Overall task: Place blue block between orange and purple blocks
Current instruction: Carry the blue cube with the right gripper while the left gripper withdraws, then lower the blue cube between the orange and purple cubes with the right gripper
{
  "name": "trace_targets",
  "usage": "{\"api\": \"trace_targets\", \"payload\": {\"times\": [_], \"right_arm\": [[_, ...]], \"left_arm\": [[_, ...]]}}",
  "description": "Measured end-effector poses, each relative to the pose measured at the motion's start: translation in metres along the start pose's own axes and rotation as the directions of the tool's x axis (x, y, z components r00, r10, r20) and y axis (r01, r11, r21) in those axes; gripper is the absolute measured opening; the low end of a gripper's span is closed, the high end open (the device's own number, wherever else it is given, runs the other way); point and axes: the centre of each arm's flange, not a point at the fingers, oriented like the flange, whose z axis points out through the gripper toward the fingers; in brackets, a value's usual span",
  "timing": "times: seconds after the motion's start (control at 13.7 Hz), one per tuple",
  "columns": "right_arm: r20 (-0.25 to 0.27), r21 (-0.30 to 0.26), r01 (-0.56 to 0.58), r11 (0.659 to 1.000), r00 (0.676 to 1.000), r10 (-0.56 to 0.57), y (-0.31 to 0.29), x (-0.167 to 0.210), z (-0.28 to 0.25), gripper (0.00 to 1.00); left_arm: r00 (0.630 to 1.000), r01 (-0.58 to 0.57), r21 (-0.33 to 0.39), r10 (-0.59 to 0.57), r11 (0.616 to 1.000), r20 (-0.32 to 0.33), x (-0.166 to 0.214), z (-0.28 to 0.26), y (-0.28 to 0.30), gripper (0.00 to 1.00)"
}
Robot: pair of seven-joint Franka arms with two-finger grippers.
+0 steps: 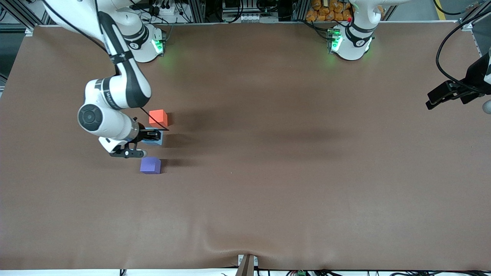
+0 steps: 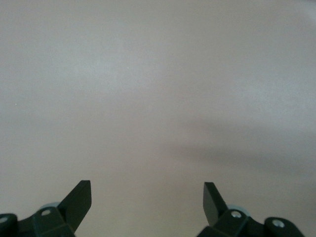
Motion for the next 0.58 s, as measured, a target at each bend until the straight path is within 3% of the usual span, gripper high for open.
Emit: {"api": "trace_targets", "payload": {"times": [0.58], "right_arm": [[-0.044, -0.032, 0.007, 0.999, 0.999, -0.008, 0.011, 0.004, 0.029, 0.53]], "left_arm": [[1.0, 0.003, -0.005, -0.003, 1.0, -0.025, 0.004, 0.001, -0.001, 1.0]]}}
